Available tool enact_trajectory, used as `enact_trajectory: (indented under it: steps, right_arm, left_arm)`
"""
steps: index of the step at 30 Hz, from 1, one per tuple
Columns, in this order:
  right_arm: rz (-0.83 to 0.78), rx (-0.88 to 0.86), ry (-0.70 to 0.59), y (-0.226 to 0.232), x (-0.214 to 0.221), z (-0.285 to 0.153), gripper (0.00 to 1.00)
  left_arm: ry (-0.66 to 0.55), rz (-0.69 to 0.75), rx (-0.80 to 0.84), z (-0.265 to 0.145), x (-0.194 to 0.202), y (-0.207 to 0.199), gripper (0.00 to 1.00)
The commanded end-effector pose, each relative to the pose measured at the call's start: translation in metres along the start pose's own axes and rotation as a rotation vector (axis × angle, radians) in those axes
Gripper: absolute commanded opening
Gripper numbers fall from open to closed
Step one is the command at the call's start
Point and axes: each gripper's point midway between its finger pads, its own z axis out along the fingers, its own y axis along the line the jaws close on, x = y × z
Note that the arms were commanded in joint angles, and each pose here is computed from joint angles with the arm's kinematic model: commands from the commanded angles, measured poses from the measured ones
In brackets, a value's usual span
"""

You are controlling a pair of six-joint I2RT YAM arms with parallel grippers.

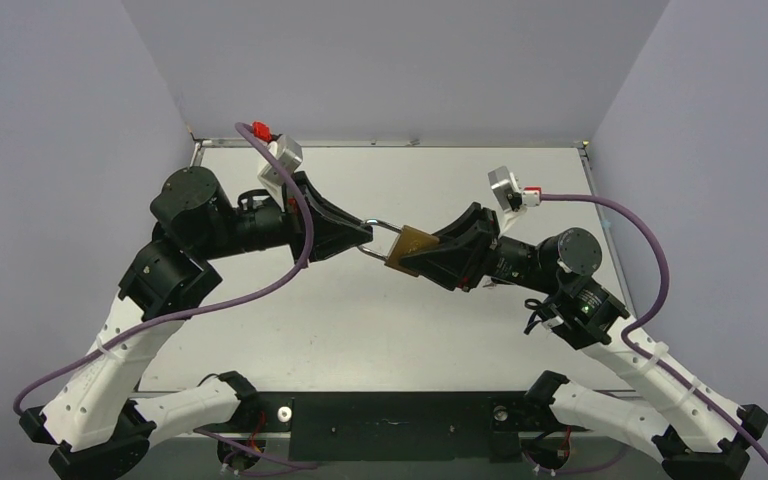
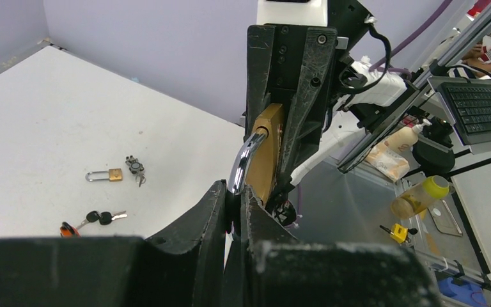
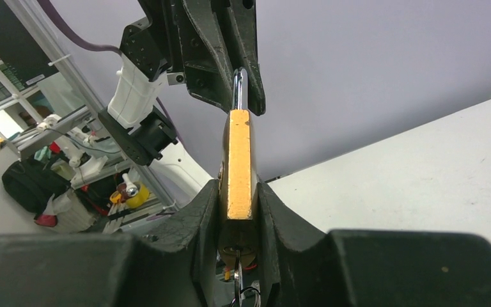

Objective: Lock with the key
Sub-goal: Lock the lock.

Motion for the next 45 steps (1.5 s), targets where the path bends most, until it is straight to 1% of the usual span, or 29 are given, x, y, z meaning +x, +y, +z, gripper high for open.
enact_trajectory:
  steps: [1,8,12,20,24,29,39,45]
  right_arm:
    - [-0.096,0.015,-0.130,0.001,-0.038,0.016,0.00]
    - [-0.092,-0.012,-0.148,0.003,-0.047,0.025,0.00]
    - [-0.092,-0.010,-0.149,0.003,-0.048,0.028,0.00]
    - [-0.113,0.102,-0.138,-0.017,-0.047,0.026,0.00]
    - [-0.127,0.146,-0.131,-0.025,-0.048,0.027,0.00]
    - [-0.134,0.170,-0.120,-0.031,-0.048,0.032,0.00]
    - [-0.099,0.220,-0.080,-0.050,-0.034,0.046,0.00]
    - [-0.093,0.237,-0.082,-0.054,-0.035,0.047,0.00]
  left_arm:
    - [0.069,-0.067,0.053,0.025,0.025,-0.001,0.00]
    - [0.111,-0.076,0.047,0.038,0.042,-0.001,0.00]
    - [0.126,-0.074,0.013,0.042,0.047,0.003,0.00]
    - [0.104,-0.045,-0.173,0.042,0.048,0.029,0.00]
    - [0.115,-0.026,-0.197,0.045,0.051,0.030,0.00]
    - [0.118,-0.020,-0.177,0.052,0.053,0.022,0.00]
    - [0.074,-0.043,-0.055,0.059,0.041,-0.010,0.00]
    - [0.111,-0.053,-0.020,0.064,0.049,-0.020,0.00]
